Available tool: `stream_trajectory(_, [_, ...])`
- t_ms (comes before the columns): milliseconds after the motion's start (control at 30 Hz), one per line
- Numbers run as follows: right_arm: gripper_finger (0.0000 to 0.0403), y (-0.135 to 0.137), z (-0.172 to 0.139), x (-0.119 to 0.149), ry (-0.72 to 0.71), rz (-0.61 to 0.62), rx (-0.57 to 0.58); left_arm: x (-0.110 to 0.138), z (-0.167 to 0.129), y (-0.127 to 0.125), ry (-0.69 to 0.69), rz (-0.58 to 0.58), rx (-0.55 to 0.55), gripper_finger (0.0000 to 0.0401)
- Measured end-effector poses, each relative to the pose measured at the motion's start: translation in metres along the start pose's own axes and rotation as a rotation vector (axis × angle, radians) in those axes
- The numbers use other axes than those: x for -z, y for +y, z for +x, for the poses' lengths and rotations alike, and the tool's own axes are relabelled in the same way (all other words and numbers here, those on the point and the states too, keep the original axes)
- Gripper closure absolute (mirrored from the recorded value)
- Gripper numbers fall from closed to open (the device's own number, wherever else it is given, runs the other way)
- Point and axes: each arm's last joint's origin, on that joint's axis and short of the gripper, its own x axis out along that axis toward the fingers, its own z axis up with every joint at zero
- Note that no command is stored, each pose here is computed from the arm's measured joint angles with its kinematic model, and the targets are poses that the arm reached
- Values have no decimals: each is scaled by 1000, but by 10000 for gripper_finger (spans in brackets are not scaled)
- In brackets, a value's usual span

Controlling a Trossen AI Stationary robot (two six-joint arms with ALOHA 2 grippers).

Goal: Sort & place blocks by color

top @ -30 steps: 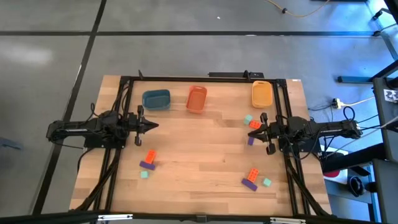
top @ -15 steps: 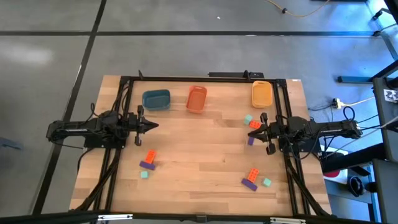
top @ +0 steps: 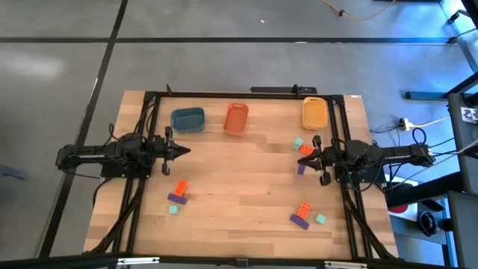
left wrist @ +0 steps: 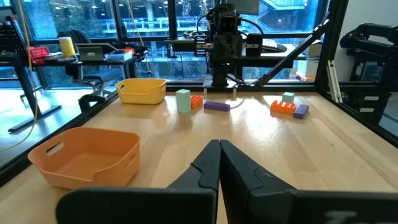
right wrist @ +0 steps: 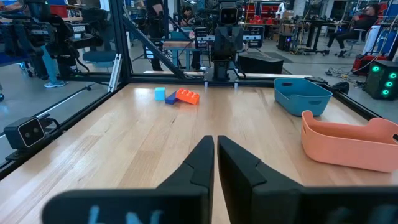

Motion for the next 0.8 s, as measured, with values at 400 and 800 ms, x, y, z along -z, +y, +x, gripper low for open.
stream_trajectory(400, [377,0,0,0,0,0,0,0,0,0,0,0,0,401])
stream_trajectory(800, [377,0,0,0,0,0,0,0,0,0,0,0,0,401])
